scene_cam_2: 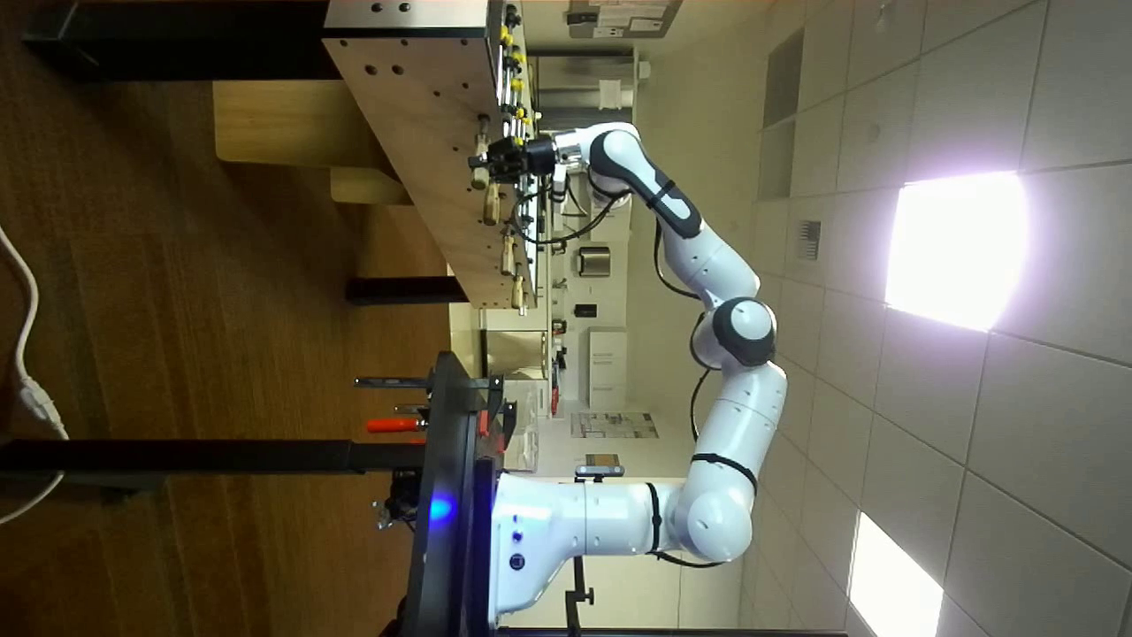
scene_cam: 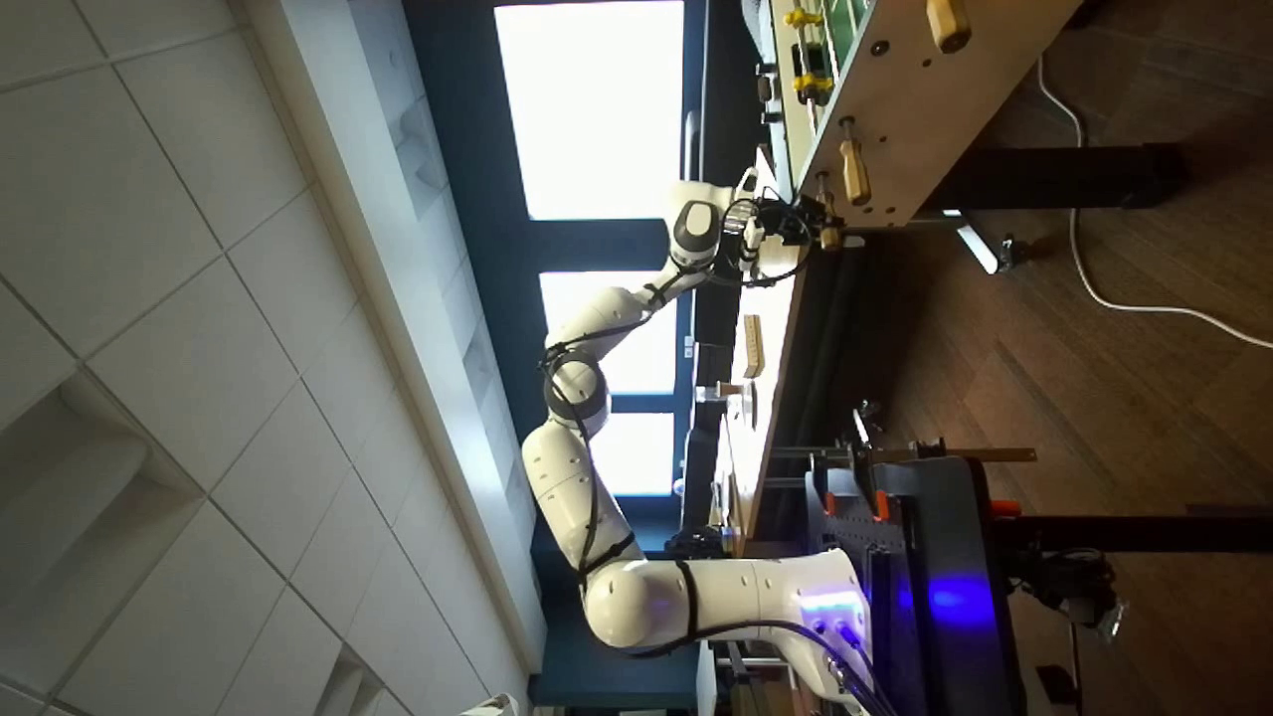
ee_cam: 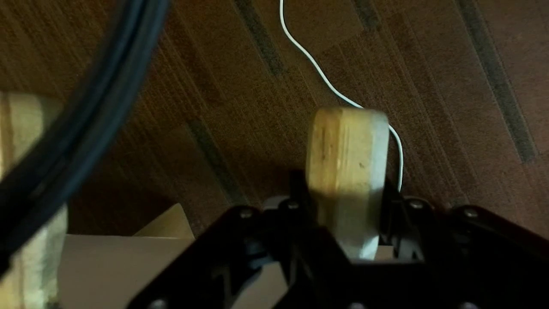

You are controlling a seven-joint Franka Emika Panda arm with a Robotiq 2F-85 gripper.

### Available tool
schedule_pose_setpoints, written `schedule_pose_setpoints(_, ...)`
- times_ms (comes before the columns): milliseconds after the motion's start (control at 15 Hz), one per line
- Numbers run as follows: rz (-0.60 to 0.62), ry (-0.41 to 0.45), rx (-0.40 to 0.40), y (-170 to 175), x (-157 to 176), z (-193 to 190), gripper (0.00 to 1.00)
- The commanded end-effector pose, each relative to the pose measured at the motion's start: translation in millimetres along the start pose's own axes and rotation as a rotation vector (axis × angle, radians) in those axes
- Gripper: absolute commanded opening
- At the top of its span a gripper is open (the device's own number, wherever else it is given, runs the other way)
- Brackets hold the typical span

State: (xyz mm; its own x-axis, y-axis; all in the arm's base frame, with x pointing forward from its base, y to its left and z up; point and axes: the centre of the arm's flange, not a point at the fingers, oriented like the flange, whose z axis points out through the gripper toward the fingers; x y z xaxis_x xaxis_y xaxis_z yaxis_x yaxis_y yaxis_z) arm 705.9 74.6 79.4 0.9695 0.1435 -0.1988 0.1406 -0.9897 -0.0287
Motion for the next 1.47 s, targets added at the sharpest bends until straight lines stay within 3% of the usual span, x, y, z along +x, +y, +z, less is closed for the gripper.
schedule_pose_setpoints(0, -0.022, 0.007, 0.001, -2, -3, -26, 0.15)
schedule_pose_setpoints(467, 0.007, 0.037, 0.034, -11, -34, -31, 0.15)
schedule_pose_setpoints(1000, 0.061, 0.119, 0.08, -23, -101, -32, 0.15)
schedule_pose_setpoints(1400, 0.057, 0.148, 0.073, -28, -148, -22, 0.15)
